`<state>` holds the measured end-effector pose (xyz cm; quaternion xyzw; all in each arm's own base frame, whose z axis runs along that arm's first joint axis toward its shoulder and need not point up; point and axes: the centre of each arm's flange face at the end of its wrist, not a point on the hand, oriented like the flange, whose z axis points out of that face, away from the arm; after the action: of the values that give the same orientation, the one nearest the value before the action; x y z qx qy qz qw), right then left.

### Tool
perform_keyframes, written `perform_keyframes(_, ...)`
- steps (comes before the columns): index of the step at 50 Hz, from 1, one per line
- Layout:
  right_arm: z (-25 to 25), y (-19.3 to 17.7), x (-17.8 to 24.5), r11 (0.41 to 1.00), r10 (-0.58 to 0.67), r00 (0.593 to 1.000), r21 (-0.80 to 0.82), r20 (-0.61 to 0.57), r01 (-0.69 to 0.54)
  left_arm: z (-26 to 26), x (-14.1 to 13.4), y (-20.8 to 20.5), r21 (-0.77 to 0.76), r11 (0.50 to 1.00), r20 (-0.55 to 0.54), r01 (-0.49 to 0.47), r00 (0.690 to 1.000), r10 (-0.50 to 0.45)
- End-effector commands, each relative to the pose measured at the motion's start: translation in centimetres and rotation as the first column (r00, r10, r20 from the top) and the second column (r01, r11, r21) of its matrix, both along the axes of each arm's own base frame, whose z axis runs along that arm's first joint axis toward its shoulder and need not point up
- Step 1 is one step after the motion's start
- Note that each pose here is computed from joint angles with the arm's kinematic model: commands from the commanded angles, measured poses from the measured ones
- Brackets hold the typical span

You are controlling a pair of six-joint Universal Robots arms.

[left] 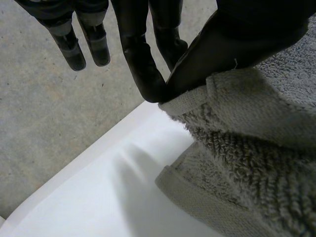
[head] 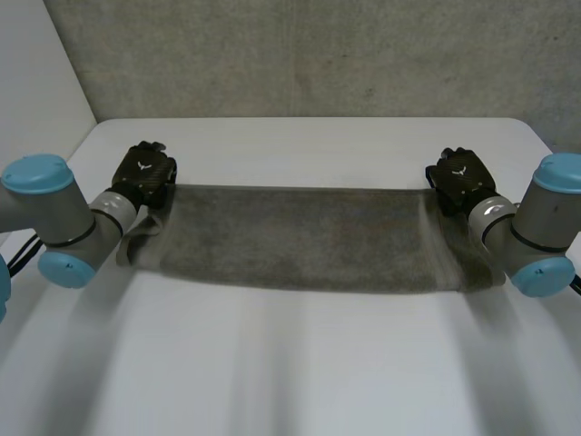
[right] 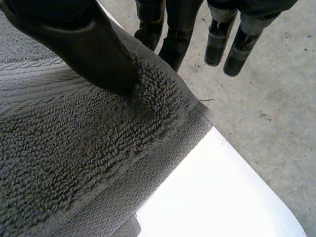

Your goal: Fold the towel.

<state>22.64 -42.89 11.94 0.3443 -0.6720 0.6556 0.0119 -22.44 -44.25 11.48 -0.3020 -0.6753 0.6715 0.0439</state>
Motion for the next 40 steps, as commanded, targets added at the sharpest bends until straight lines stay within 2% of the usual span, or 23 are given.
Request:
perform_keyframes(1, -0.1, -0.1, -0.1, 1.0, -0.015, 1.0, 0.001, -0.003, 0.015, 0.0, 0.1, 0.2, 0.007, 1.0, 0.0, -0.007, 1.0, 0.007)
perform_keyframes(5, 1.2, -0.1, -0.4, 0.999, -0.047, 0.999, -0.023, -0.001, 0.047, 0.5, 0.1, 0.3, 0.004, 1.0, 0.001, -0.012, 1.0, 0.012)
perform_keyframes(10, 4.5, 0.8, -0.4, 0.997, -0.047, 0.999, -0.066, 0.026, 0.048, 3.5, 0.0, 1.5, -0.029, 1.0, -0.016, -0.004, 1.0, 0.003)
perform_keyframes(15, 8.8, 3.7, -0.9, 0.993, -0.045, 0.996, -0.101, 0.083, 0.054, 5.3, 0.0, 3.1, -0.036, 0.999, -0.02, 0.002, 1.0, -0.003)
perform_keyframes(20, 10.7, 6.6, -1.7, 0.994, -0.05, 0.992, -0.087, 0.118, 0.06, 6.8, 0.1, 5.1, -0.032, 0.999, -0.027, 0.007, 1.0, -0.008)
perform_keyframes(25, 10.5, 9.0, -2.6, 0.996, -0.072, 0.992, -0.039, 0.107, 0.077, 7.7, 0.4, 7.1, 0.007, 1.0, -0.079, 0.008, 0.997, -0.007)
perform_keyframes(29, 8.9, 11.0, -3.3, 0.995, -0.087, 0.993, 0.048, 0.078, 0.083, 7.6, 0.4, 8.4, 0.061, 0.996, -0.136, 0.061, 0.989, -0.053)
perform_keyframes(33, 7.4, 11.7, -3.4, 0.993, -0.08, 0.996, 0.095, 0.046, 0.075, 7.4, 0.3, 8.6, 0.1, 0.988, -0.175, 0.114, 0.98, -0.095)
perform_keyframes(40, 4.4, 12.4, -4.1, 0.983, -0.069, 0.997, 0.166, -0.038, 0.075, 7.2, 0.9, 8.3, 0.186, 0.972, -0.23, 0.143, 0.968, -0.099)
